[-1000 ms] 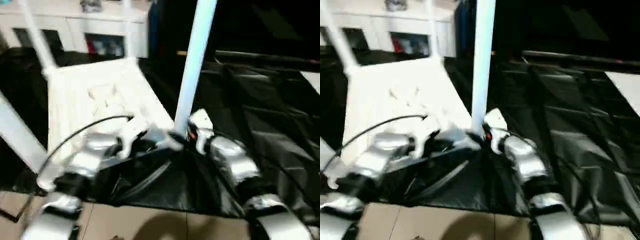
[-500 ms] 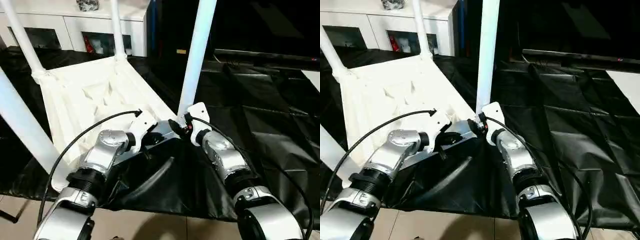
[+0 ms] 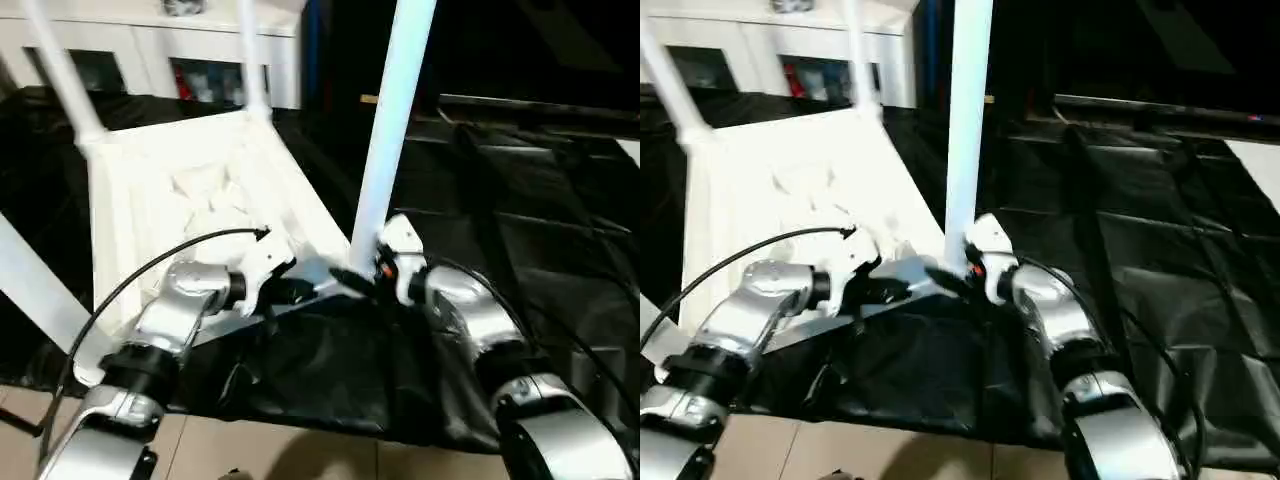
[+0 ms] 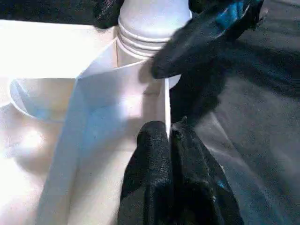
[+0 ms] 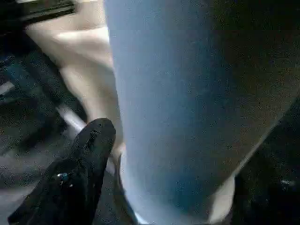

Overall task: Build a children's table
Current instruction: Rotate leg to tighten

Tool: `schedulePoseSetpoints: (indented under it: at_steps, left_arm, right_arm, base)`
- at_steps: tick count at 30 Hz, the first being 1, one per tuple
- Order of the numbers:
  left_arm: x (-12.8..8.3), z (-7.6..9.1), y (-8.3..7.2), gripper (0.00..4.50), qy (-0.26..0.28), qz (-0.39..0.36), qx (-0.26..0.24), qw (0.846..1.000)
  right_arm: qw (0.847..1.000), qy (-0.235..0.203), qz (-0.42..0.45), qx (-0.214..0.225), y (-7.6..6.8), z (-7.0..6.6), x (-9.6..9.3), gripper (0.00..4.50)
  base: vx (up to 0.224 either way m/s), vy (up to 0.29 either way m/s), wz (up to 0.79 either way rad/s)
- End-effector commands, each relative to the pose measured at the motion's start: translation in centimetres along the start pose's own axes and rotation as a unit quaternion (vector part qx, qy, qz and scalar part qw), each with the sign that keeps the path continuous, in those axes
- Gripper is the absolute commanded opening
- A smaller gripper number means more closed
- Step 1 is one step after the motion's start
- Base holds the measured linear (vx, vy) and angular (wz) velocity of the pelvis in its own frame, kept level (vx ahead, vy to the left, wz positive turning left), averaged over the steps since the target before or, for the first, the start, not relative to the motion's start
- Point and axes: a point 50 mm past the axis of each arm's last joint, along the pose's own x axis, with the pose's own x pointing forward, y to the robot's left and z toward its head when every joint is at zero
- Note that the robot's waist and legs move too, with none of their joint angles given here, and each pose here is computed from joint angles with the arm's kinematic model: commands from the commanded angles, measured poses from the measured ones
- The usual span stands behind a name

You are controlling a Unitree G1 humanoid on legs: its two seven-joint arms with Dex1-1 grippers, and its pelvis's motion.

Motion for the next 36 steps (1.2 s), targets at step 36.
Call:
schedulePoseSetpoints:
  at_steps: [36]
  left_arm:
    - [4.7,3.2,0.7,0.00,-0.030,0.123,-0.013,0.992]
  right_arm:
    - [0.980,0.031,-0.173,0.096,2.7,-1.3,6.0,2.67]
  base:
    - [-0.002,0.000,0.00]
